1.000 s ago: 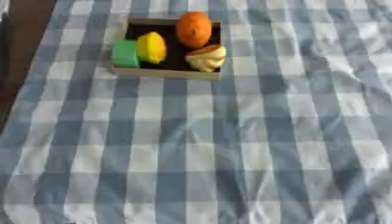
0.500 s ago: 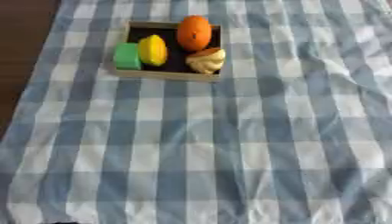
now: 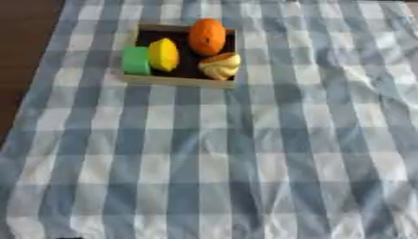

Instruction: Pick up objects on the table and place them in the box.

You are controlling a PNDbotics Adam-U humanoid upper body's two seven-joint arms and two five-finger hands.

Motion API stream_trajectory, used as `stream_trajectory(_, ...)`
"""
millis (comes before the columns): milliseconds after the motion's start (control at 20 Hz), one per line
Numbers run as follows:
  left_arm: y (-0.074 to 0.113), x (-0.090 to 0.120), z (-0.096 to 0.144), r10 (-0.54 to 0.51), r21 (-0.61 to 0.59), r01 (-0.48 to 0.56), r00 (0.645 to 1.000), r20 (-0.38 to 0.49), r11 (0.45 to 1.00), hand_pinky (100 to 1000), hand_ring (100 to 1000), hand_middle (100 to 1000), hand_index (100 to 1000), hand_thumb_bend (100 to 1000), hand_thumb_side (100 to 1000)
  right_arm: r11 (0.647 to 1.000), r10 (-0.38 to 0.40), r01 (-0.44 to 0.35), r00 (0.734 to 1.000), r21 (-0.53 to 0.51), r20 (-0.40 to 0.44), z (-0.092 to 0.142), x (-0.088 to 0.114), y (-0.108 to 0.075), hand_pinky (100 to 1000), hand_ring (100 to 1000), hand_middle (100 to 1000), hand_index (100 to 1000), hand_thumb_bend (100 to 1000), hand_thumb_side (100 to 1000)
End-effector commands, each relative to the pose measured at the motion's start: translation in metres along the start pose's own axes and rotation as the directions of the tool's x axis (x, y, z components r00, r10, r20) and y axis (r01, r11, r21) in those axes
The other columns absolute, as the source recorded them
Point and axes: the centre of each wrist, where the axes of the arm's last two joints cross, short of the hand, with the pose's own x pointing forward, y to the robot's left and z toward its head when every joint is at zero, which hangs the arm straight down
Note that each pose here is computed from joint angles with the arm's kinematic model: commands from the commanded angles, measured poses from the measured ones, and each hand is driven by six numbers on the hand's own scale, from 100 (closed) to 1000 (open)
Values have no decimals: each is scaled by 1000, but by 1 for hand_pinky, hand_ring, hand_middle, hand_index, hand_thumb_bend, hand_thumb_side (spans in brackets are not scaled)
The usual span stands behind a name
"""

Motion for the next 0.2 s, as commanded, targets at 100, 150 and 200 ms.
stream_trajectory(100, 4, 3, 5, -7, 18, 6, 1000, 17, 1000, 725, 778, 685, 820, 100, 584, 1000, -15, 15, 999, 2, 43, -2, 5, -5, 1000, 1000, 474, 925, 100, 470)
stream_trajectory(150, 4, 2, 8, 1, 25, -1, 1000, 12, 1000, 725, 780, 683, 819, 100, 586, 1000, -23, 23, 999, 2, 43, -2, 5, -4, 1000, 1000, 473, 927, 100, 470)
stream_trajectory(200, 4, 1, 10, 8, 31, -8, 1000, 7, 999, 726, 781, 681, 820, 100, 587, 1000, -30, 30, 999, 1, 44, -1, 5, -4, 1000, 1000, 472, 928, 100, 470)
